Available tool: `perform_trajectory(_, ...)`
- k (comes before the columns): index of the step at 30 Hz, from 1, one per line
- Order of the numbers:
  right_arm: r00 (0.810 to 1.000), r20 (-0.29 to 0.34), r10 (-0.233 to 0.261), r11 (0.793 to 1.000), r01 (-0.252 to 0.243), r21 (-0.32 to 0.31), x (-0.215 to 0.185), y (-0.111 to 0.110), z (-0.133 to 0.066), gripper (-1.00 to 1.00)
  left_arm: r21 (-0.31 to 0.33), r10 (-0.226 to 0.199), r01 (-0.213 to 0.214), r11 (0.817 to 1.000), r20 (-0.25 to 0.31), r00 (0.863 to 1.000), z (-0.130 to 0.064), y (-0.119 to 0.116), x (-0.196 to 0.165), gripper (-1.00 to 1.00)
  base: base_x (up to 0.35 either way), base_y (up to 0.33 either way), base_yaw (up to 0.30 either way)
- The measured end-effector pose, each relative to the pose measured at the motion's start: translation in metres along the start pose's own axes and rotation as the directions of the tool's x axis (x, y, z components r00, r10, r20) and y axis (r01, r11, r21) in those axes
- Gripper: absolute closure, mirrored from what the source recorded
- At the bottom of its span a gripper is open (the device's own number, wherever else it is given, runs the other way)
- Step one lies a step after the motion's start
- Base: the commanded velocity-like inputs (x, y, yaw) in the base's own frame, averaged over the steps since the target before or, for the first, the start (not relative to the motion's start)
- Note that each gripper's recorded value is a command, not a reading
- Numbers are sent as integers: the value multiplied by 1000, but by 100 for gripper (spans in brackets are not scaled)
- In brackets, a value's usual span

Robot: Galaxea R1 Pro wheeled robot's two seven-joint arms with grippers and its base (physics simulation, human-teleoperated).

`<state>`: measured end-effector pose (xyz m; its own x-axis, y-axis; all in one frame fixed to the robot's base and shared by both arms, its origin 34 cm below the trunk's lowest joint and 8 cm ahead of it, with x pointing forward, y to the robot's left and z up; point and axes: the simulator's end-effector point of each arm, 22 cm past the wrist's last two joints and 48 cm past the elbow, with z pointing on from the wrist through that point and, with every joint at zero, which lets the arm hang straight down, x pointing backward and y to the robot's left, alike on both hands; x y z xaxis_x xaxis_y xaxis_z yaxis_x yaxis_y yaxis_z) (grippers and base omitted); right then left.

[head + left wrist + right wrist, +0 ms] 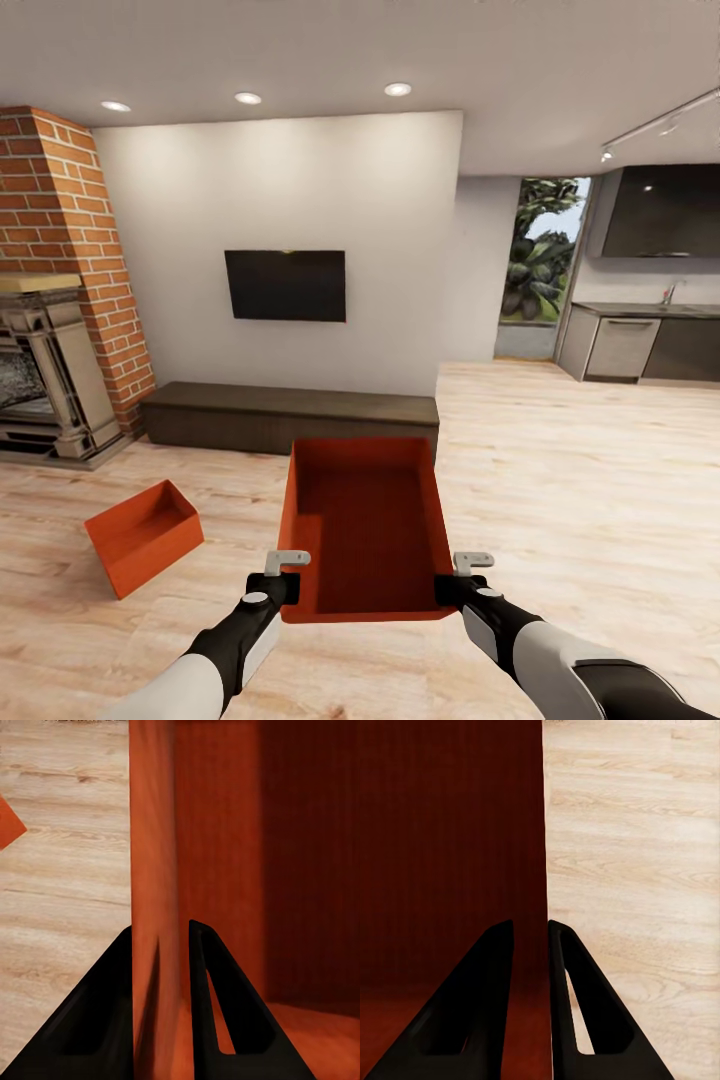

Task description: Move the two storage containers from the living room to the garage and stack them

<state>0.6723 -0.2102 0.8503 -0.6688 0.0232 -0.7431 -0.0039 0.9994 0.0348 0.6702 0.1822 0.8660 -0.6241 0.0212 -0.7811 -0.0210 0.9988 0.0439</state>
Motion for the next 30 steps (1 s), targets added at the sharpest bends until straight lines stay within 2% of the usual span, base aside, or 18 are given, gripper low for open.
perform_trajectory(15,1000,23,-1,1000,1,-1,-12,1,-6,100,0,-1,1,1000,24,1000,-6,1,-12,100,0,0,0)
perform_trajectory(30,1000,23,-3,1000,3,1,-13,0,-7,100,-2,-2,2,1000,23,1000,-7,1,-13,100,0,0,0)
